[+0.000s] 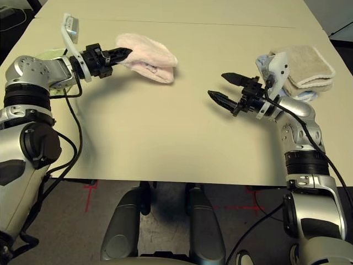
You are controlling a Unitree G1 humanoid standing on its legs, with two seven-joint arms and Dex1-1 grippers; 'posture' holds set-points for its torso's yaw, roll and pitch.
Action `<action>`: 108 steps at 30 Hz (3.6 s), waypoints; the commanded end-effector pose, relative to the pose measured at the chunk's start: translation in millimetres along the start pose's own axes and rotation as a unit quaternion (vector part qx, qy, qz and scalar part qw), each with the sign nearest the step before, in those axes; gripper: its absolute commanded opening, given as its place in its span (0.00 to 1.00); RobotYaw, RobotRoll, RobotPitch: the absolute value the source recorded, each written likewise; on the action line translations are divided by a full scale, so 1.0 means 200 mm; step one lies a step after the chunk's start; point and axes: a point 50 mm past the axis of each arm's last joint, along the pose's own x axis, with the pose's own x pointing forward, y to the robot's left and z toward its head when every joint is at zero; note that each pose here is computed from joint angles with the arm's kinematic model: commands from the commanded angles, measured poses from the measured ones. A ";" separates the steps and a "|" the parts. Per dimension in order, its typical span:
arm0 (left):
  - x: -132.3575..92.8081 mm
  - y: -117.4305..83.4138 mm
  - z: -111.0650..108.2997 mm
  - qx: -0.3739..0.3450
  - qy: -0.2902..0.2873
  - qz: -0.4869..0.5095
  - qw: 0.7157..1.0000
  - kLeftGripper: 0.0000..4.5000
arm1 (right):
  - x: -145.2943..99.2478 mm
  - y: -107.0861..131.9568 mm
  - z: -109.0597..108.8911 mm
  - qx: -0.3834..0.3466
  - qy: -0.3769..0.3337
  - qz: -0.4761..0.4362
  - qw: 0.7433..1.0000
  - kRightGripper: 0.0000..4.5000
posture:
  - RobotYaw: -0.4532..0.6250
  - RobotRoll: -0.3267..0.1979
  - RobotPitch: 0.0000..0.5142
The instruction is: Fold the towel and set it aside.
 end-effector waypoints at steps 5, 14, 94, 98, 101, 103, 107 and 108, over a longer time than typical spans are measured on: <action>-0.10 0.00 0.13 0.043 -0.133 0.036 0.990 0.01 | 0.01 0.00 -0.02 0.002 0.005 0.008 1.000 1.00 | 0.55 0.62 0.45; -0.20 0.06 0.30 0.082 -0.282 0.136 0.946 0.01 | 0.02 0.01 -0.01 0.003 0.003 0.011 1.000 1.00 | 0.55 0.62 0.46; -0.66 0.23 -0.03 0.094 -0.159 0.293 0.938 0.99 | 0.17 0.04 0.15 0.010 -0.055 0.074 0.996 1.00 | 0.56 0.62 0.43; -0.64 0.13 -0.02 0.086 -0.081 0.225 0.967 0.99 | 0.18 0.04 0.16 0.009 -0.056 0.074 0.996 1.00 | 0.56 0.62 0.43; -0.61 0.06 -0.03 0.072 -0.027 0.177 0.981 0.99 | 0.18 0.03 0.16 0.008 -0.056 0.073 0.996 1.00 | 0.56 0.62 0.43; -0.60 0.05 -0.04 0.068 0.004 0.174 0.982 0.99 | 0.18 0.03 0.16 0.007 -0.057 0.072 0.996 1.00 | 0.56 0.62 0.43; -0.62 0.03 -0.08 0.090 0.082 0.197 0.973 0.99 | 0.18 0.03 0.16 0.007 -0.058 0.071 0.996 1.00 | 0.56 0.62 0.43; -0.63 0.02 -0.08 0.094 0.096 0.198 0.971 0.99 | 0.18 0.03 0.16 0.006 -0.059 0.071 0.996 1.00 | 0.56 0.62 0.43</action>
